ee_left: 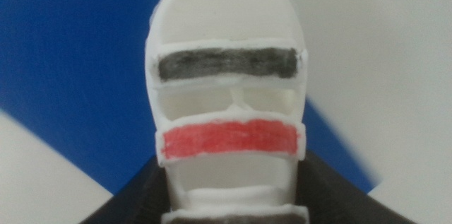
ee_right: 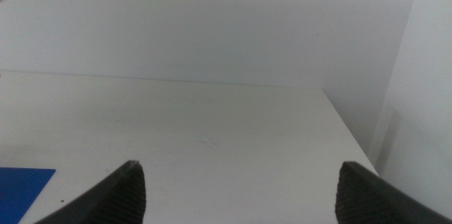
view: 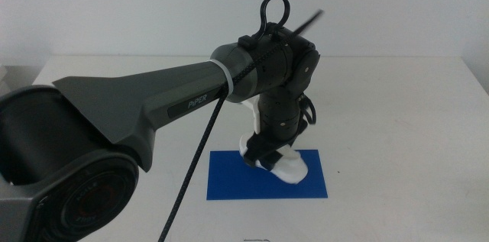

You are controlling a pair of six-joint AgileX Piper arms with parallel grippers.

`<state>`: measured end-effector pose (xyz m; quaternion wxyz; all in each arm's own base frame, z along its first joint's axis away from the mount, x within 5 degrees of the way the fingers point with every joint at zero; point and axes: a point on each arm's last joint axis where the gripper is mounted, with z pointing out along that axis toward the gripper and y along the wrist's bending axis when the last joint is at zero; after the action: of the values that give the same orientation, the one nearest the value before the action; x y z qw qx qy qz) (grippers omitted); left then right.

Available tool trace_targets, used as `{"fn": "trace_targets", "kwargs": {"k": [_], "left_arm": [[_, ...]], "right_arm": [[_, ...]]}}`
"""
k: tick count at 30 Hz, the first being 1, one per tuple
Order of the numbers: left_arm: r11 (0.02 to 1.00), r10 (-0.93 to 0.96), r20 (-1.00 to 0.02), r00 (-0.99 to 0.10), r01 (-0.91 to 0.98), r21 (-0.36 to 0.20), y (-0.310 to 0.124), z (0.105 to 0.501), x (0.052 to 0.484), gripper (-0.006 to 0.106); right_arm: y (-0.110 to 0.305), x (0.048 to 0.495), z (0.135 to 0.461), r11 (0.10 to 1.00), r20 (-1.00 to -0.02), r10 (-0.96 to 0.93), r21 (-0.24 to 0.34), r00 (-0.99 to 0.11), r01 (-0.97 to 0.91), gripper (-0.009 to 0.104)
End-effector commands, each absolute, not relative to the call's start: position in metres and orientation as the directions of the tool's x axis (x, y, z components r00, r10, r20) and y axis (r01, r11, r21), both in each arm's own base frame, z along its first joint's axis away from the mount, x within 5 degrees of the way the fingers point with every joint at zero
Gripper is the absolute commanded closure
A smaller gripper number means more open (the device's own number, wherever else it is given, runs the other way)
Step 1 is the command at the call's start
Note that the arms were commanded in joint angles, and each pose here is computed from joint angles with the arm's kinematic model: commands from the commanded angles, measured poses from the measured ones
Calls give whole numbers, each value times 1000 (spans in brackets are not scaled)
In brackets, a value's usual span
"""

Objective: Use one arm to grab the shoe from the table and place it on the mat.

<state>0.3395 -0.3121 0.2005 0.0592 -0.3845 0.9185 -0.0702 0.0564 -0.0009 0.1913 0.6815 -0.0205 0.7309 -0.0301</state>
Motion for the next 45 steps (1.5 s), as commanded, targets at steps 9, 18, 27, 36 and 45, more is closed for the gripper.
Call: {"fn": "trace_targets", "kwargs": {"k": [9, 18, 27, 36, 45], "left_arm": [[228, -968, 37, -250, -928, -295, -307, 240, 341, 78], [225, -969, 41, -245, -933, -280, -306, 240, 339, 79], [230, -972, 1, -235, -952, -201, -301, 238, 333, 96], [210, -972, 64, -225, -961, -181, -308, 231, 332, 102], [207, -972, 74, -223, -962, -175, -312, 220, 335, 99]], "right_arm": [[-1, 54, 206, 996, -995, -86, -85, 43, 19, 1], [-1, 54, 206, 996, -995, -86, -85, 43, 19, 1], [-1, 54, 206, 996, -995, -86, -85, 43, 19, 1], [-1, 54, 206, 996, -995, -86, -85, 43, 19, 1], [-1, 54, 206, 996, -995, -86, -85, 43, 19, 1]]}}
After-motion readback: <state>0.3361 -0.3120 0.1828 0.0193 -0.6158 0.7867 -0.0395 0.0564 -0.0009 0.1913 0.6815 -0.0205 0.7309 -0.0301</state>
